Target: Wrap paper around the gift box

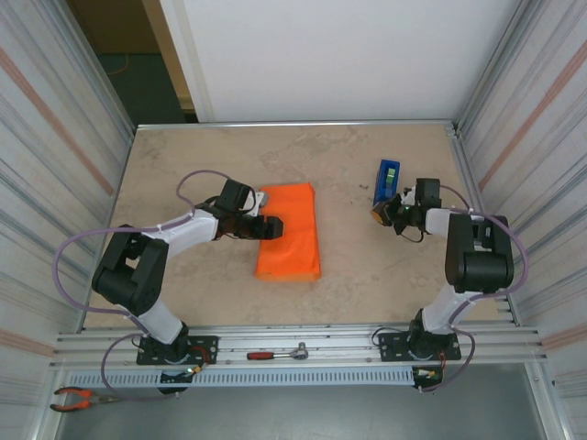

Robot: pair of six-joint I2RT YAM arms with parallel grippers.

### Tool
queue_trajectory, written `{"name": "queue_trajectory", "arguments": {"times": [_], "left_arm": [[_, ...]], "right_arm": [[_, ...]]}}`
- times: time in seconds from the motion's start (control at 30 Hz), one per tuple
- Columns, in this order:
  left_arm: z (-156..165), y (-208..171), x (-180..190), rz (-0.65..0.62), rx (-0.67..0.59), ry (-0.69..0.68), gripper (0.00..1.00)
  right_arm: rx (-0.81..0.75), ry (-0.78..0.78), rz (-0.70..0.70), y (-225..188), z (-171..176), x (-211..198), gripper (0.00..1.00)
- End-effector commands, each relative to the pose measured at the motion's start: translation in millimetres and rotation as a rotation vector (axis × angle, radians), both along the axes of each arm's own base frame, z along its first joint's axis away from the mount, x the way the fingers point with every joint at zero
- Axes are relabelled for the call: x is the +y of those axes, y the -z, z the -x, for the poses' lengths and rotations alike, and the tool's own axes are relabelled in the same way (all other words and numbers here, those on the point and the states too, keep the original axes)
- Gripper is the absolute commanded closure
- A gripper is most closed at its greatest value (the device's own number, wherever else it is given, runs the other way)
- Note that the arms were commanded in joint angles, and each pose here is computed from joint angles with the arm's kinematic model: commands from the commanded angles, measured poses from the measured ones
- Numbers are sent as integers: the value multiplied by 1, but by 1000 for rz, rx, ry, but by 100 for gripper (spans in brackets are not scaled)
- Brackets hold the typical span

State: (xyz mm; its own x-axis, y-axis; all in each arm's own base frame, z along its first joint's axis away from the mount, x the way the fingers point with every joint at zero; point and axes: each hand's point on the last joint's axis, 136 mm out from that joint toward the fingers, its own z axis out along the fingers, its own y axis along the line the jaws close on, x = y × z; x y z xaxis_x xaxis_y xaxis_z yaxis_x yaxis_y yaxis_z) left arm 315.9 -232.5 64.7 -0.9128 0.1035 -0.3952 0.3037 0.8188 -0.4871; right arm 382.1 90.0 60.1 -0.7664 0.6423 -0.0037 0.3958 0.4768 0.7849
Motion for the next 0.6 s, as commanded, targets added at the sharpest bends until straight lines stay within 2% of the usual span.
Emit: {"name": "queue_trajectory", "arguments": {"times": [0.0, 0.13, 0.33, 0.57], "left_arm": [[22, 40, 21, -152, 100, 0, 25], [22, 41, 21, -150, 102, 0, 25], [22, 40, 21, -149, 101, 0, 25], [22, 40, 22, -150, 100, -3, 25]], "right_arm": [[-108, -131, 17, -49, 0, 31, 100], [-149, -325, 14, -74, 8, 82, 100], [-163, -578, 64, -81, 25, 148, 100], [-122, -704, 134, -64, 36, 174, 100]]}}
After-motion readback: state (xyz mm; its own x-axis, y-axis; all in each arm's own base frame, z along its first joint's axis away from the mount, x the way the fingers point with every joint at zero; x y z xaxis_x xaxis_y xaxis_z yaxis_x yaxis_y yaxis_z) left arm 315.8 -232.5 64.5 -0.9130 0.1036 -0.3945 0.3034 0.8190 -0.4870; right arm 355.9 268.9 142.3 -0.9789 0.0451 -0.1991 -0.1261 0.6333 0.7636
